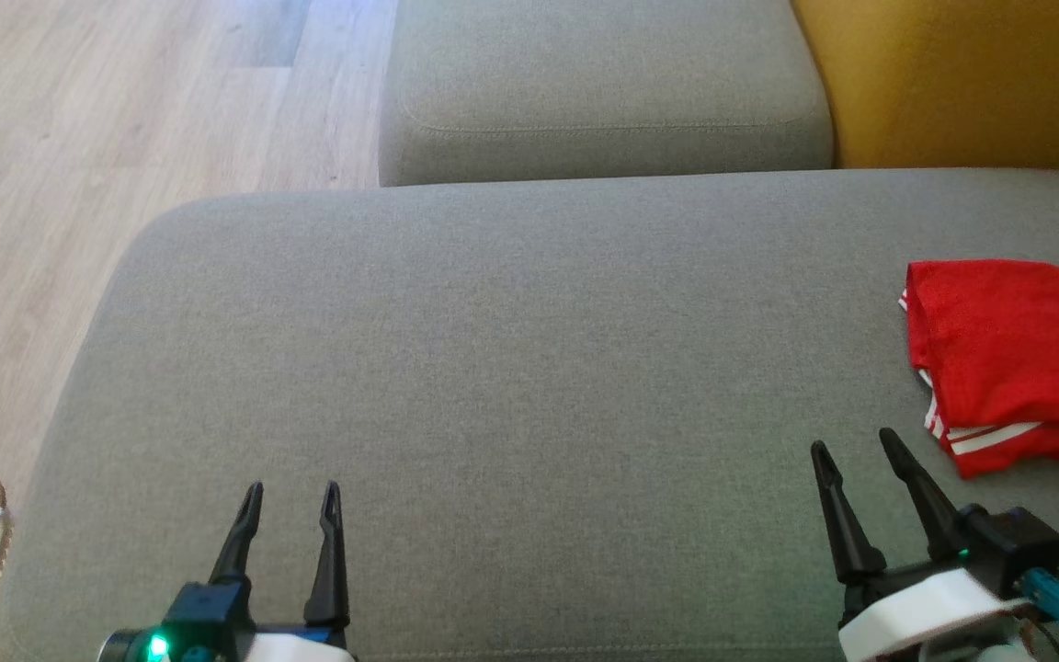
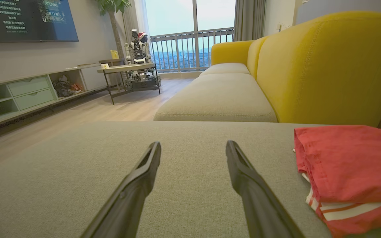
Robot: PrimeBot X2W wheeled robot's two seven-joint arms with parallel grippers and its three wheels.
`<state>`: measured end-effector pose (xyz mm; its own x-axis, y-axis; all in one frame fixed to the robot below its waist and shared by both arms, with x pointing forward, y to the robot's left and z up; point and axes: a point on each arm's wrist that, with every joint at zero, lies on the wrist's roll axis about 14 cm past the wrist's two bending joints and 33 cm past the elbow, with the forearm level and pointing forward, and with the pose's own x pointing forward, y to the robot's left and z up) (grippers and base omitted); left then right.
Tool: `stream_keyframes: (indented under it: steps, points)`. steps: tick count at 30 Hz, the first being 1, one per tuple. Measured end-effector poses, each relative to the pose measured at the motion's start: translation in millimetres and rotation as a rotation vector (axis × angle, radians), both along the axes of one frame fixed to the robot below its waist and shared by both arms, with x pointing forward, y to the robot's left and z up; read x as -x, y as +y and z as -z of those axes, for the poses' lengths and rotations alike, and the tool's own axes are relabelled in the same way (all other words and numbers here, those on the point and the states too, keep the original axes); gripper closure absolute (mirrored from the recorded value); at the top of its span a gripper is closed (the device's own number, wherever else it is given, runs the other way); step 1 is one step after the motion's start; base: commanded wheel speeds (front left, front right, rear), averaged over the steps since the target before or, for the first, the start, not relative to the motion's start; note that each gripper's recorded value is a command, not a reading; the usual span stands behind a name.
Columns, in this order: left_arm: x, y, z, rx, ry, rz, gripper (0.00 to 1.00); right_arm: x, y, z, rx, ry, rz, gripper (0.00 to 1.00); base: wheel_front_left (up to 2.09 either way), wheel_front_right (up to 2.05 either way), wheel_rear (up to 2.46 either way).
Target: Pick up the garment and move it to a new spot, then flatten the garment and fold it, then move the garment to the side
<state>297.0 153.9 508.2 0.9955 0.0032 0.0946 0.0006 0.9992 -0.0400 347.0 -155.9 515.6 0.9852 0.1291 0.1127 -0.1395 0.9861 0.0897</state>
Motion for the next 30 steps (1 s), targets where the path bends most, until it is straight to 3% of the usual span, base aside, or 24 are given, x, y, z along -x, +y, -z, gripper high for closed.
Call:
stream_keyframes:
  steps: [2,3,9,30]
  points:
    - [0.6,-1.3,1.4,0.001,0.004,0.009,0.0,1.1,-1.0,-1.4,-0.001,-0.005,0.003,0.0,0.0,0.0,0.0]
    - [1.0,-1.4,3.1,0.0,0.009,0.009,1.0,1.5,-1.2,-0.2,-0.001,-0.001,0.004,1.0,0.0,0.0,0.0]
    - [15.4,-2.8,38.8,0.025,0.127,0.008,1.0,13.6,-2.6,36.8,-0.022,0.123,0.012,1.0,0.0,0.0,0.0]
    - [2.7,5.4,46.6,0.272,0.184,-0.017,1.0,9.7,-16.4,42.1,-0.253,0.178,0.072,1.0,0.0,0.0,0.0]
